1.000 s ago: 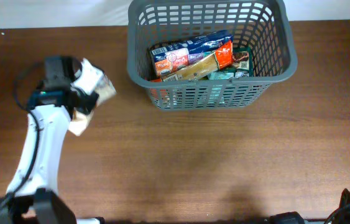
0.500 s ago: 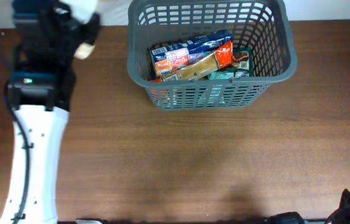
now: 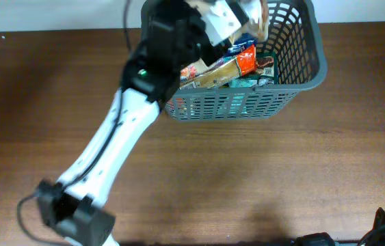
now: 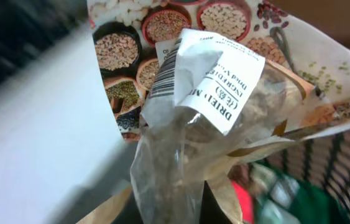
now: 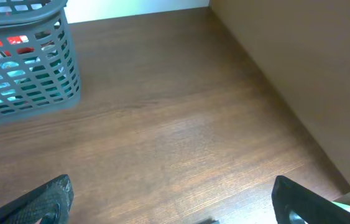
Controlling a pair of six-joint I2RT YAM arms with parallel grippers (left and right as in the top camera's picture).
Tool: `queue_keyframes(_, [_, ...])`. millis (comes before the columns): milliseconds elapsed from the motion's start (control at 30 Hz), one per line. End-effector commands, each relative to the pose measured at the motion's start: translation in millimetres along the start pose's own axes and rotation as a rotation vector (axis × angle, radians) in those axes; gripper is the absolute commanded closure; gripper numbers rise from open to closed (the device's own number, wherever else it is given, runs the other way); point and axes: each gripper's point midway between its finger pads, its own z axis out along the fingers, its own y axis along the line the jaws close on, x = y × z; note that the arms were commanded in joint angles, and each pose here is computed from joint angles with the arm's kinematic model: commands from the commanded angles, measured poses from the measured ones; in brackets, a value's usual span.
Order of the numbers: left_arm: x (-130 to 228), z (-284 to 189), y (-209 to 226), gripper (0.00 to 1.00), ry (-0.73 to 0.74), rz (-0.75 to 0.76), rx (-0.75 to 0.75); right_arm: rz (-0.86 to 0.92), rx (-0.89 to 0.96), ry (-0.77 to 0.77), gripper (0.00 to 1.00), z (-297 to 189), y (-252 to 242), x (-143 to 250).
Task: Pack container
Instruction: 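Lift the bean bag into the basket and release it with the left gripper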
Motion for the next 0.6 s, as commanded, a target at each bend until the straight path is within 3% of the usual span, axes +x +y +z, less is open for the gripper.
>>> queue_keyframes(0, [39,27,-24,0.98,0.075,-0.055,0.109,-0.013,-0.012,0.002,0.01,-1,1,2])
queue_keyframes(167, [53,33,-38,0.98,0.099,-0.076,0.176,-0.012,-0.013,0.002,0.01,-1,1,2])
queue_keyframes(200, [53,33,-39,0.85,0.1,-0.077,0.176,-0.012,-0.015,0.003,0.01,-1,1,2])
queue_keyframes(233, [54,33,-39,0.45,0.103,-0.078,0.178,-0.012,-0.02,0.004,0.01,-1,2,2])
queue_keyframes(267, [54,33,-39,0.13,0.105,-0.08,0.179,-0.012,-0.023,0.004,0.01,-1,3,3])
queue_keyframes(300, [55,33,-39,0.01,0.106,-0.083,0.179,-0.013,-0.026,0.005,0.01,-1,3,3])
queue_keyframes(567, [49,31,-27,0.01,0.092,-0.108,0.149,-0.017,-0.026,0.005,0.01,-1,3,3])
